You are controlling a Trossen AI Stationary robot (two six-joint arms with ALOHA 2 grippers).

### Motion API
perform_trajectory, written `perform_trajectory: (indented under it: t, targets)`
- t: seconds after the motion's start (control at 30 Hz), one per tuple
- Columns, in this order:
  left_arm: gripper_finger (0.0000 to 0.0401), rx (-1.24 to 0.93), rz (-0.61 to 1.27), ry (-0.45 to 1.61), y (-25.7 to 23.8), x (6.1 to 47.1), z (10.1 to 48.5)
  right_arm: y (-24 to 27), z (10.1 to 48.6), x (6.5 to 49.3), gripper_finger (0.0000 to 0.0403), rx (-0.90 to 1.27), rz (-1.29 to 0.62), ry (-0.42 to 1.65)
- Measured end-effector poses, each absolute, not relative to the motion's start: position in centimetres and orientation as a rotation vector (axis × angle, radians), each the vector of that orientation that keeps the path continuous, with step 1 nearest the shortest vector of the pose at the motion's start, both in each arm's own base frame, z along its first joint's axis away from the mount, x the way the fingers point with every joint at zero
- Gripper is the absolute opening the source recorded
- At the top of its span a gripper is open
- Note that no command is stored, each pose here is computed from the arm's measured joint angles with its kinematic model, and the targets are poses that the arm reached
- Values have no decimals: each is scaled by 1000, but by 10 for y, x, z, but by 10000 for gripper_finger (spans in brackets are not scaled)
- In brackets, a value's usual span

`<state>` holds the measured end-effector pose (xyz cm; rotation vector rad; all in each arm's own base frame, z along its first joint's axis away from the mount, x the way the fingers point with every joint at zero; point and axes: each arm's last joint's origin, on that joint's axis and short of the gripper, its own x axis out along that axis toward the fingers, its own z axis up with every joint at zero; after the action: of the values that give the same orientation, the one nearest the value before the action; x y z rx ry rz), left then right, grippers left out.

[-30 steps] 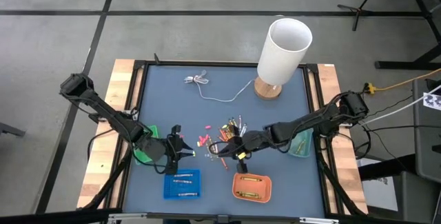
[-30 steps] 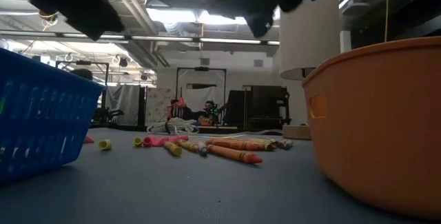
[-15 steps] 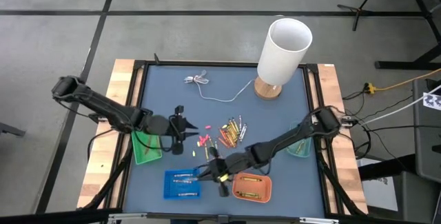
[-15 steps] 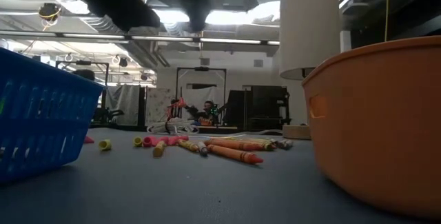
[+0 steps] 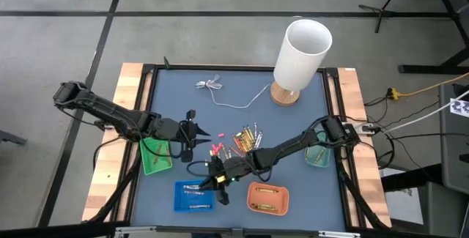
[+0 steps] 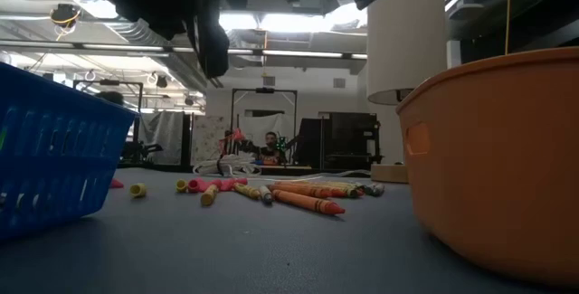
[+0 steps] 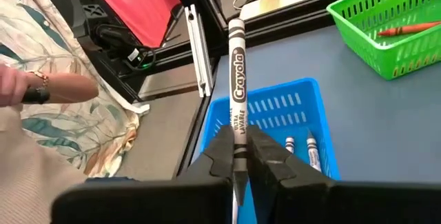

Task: Sort crayons
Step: Put the gray crayons into the blue bin, then put the yellow crayon into the dark green bin

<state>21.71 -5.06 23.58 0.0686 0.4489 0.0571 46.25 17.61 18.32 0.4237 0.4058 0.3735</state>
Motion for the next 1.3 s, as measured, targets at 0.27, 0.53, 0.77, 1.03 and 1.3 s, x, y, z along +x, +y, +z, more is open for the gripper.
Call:
perform_trajectory:
  t: [0.27,0.53,0.77,1.03,1.3]
  targets:
    - [76,69,57,453,-51,217,235,176,183,462,88,422,374,410]
    - [76,70,57,456,-51,217,235,165,180,465,106,424,427,458]
    - [76,67,56,450,-51,217,235,162,185,454,95,388,484,610]
    - [76,41,26,384,-52,221,241,152,229,424,95,231,468,723]
    - [100,36,-97,368,-57,226,239,141,261,387,95,99,361,865]
